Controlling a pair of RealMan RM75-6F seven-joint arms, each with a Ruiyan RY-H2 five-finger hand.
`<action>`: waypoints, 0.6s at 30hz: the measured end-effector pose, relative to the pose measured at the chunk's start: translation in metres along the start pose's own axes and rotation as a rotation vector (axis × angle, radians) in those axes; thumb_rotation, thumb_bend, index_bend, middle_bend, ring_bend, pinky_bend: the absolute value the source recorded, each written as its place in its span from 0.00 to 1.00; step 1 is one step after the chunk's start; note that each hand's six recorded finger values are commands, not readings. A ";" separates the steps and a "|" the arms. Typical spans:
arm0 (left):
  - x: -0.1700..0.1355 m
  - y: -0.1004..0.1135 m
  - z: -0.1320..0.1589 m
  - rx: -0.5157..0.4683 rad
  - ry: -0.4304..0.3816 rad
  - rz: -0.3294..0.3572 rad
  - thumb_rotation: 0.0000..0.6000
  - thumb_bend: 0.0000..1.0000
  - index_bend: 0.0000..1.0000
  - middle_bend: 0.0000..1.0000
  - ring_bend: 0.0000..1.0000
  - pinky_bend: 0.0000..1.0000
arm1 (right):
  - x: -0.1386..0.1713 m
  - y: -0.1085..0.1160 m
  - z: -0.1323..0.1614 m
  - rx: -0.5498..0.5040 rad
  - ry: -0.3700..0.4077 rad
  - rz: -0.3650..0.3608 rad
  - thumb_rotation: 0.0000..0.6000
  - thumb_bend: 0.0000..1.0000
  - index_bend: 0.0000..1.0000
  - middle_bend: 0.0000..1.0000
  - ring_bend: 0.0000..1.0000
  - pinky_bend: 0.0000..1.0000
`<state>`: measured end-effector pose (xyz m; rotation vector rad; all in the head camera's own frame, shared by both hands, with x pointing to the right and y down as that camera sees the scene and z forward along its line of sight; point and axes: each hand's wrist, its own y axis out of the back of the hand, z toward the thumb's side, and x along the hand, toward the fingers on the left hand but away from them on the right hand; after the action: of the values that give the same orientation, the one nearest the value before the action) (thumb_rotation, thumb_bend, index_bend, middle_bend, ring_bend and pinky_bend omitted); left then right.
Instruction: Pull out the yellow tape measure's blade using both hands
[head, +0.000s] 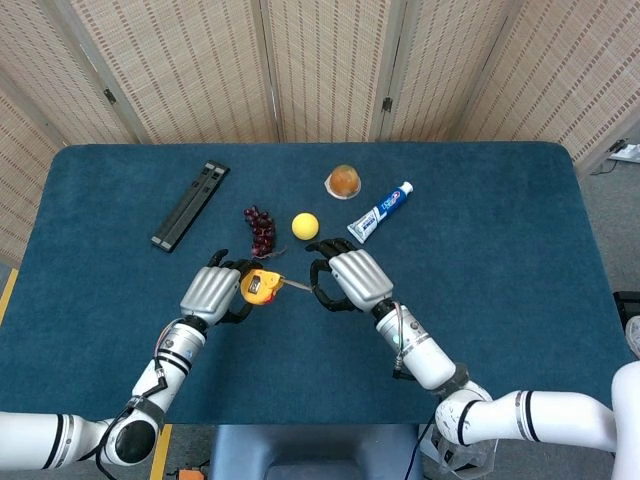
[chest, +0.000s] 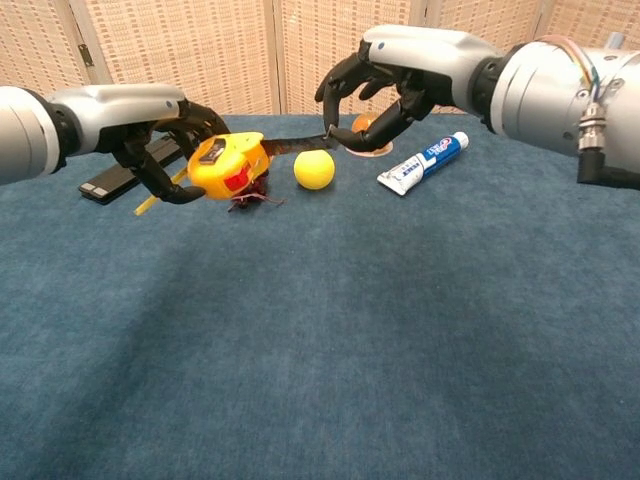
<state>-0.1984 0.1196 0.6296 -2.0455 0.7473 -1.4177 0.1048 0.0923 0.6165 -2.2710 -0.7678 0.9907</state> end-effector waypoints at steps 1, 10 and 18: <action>0.001 -0.001 -0.003 0.007 0.004 0.001 1.00 0.44 0.43 0.38 0.28 0.08 | 0.003 0.003 -0.002 0.000 -0.003 -0.002 1.00 0.49 0.59 0.21 0.14 0.12; 0.005 -0.009 -0.035 0.042 0.052 -0.010 1.00 0.44 0.44 0.38 0.27 0.08 | 0.034 0.030 -0.027 -0.018 -0.044 -0.018 1.00 0.49 0.59 0.21 0.14 0.12; 0.010 -0.012 -0.065 0.066 0.100 -0.009 1.00 0.44 0.44 0.38 0.27 0.08 | 0.073 0.058 -0.046 -0.071 -0.054 -0.045 1.00 0.49 0.59 0.21 0.14 0.12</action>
<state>-0.2551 0.1136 0.6647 -1.9421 0.7226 -1.5387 0.1979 0.0911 0.5706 -2.2842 -0.8863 1.0227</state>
